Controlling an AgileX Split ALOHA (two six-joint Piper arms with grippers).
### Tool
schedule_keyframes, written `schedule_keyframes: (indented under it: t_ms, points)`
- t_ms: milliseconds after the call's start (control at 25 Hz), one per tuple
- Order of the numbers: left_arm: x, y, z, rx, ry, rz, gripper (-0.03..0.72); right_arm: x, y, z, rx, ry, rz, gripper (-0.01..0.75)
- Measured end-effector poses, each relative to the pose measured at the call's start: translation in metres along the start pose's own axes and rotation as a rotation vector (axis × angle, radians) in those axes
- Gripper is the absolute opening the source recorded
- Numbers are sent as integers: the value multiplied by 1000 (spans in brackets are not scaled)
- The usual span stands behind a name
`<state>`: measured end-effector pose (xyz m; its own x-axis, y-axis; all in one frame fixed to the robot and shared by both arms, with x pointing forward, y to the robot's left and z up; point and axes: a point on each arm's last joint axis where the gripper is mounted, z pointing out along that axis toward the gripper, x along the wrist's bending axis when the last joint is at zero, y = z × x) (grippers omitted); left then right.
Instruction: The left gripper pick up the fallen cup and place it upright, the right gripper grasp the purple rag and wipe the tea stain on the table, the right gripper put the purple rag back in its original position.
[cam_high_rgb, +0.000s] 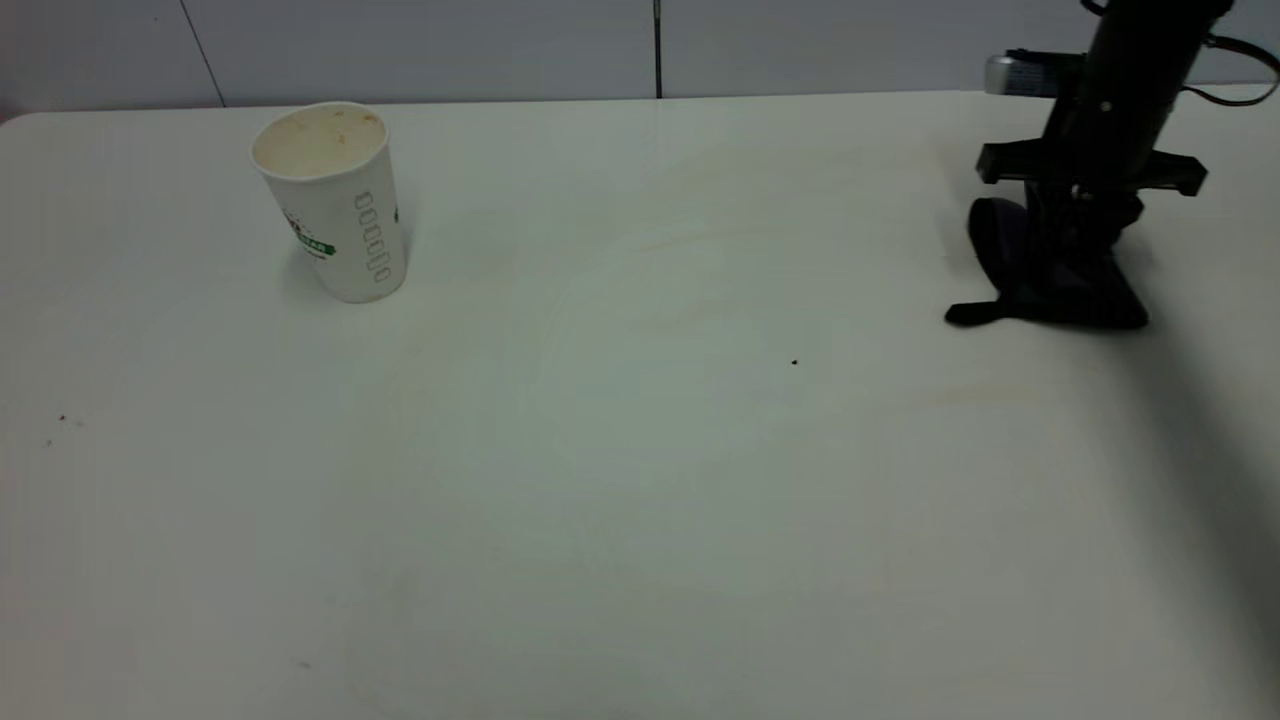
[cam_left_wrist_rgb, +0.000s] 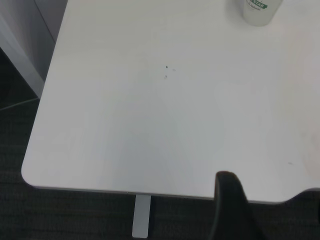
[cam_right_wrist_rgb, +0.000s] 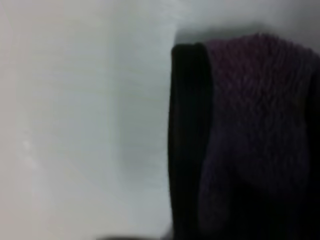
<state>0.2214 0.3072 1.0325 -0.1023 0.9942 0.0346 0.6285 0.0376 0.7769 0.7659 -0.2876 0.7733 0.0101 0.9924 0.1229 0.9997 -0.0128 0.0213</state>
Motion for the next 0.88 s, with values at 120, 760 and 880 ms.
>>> schedule_keyframes:
  t_ms: [120,760,880]
  points:
    - [0,0,0,0,0,0,450,-10,0,-7,3,10,-30,540]
    - [0,0,0,0,1,0,450,44,-32,-194,-176,-17,-170,728]
    - [0,0,0,0,2,1,450,57,-73,-251,-213,-25,-200,728]
